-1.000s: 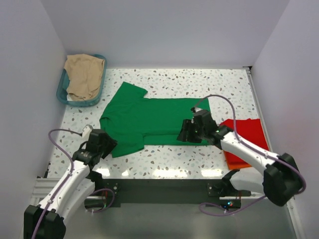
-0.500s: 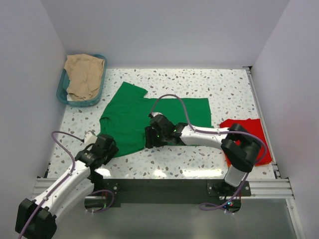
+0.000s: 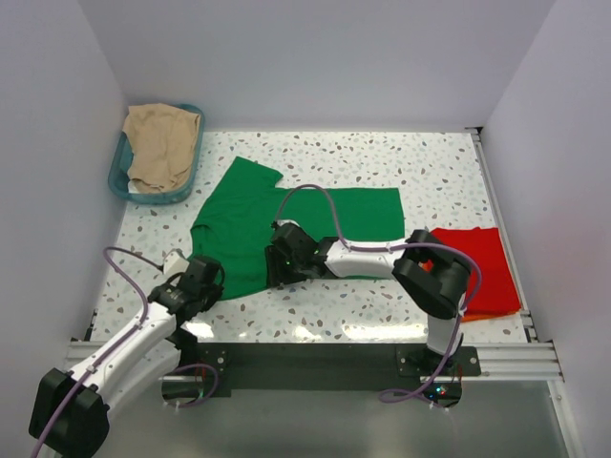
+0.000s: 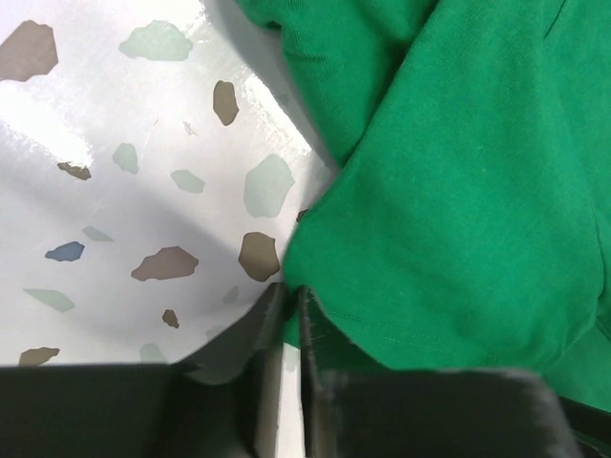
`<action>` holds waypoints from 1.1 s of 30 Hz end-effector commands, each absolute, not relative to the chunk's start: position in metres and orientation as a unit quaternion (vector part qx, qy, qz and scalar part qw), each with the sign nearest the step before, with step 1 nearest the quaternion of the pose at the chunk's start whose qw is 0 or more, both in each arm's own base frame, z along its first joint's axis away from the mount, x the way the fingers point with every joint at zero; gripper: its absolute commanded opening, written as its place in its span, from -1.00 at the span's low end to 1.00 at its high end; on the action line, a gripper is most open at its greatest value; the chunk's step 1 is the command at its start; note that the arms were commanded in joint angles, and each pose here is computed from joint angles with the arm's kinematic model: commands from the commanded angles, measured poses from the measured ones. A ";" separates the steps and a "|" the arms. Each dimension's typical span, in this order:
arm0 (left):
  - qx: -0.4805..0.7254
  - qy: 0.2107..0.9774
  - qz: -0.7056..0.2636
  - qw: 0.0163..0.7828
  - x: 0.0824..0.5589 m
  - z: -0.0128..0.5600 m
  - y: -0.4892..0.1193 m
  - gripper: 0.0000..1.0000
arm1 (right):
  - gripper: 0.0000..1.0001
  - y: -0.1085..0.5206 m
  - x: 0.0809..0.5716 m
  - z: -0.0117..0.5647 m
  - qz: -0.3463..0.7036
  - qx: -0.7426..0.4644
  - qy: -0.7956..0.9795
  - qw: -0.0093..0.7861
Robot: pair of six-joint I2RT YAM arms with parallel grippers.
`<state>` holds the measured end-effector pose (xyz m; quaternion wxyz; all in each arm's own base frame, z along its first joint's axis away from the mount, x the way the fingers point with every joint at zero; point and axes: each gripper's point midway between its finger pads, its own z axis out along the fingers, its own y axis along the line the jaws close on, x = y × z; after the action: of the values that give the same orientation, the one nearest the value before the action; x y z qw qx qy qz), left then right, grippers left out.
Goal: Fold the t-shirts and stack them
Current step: Fold the tshirt
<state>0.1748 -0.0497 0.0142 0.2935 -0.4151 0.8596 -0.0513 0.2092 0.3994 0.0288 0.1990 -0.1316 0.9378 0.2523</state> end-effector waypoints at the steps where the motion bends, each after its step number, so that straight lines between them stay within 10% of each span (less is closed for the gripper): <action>1: -0.401 0.859 -0.062 0.312 0.183 0.016 -0.053 -0.81 | 0.01 0.423 0.215 0.041 0.282 -0.123 0.927 0.213; 11: -0.368 0.850 -0.090 0.366 0.212 0.057 -0.061 -1.00 | -0.96 0.434 0.219 0.059 0.296 -0.115 0.925 0.207; 33: -0.331 0.825 -0.097 0.447 0.357 0.142 -0.062 -1.00 | -1.00 0.439 0.331 0.101 0.324 -0.082 0.914 0.232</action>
<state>0.3203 -0.0579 0.1141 0.4045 -0.3488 0.8427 -0.0674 0.3166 0.4334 0.0834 0.2235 -0.0683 0.9212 0.3111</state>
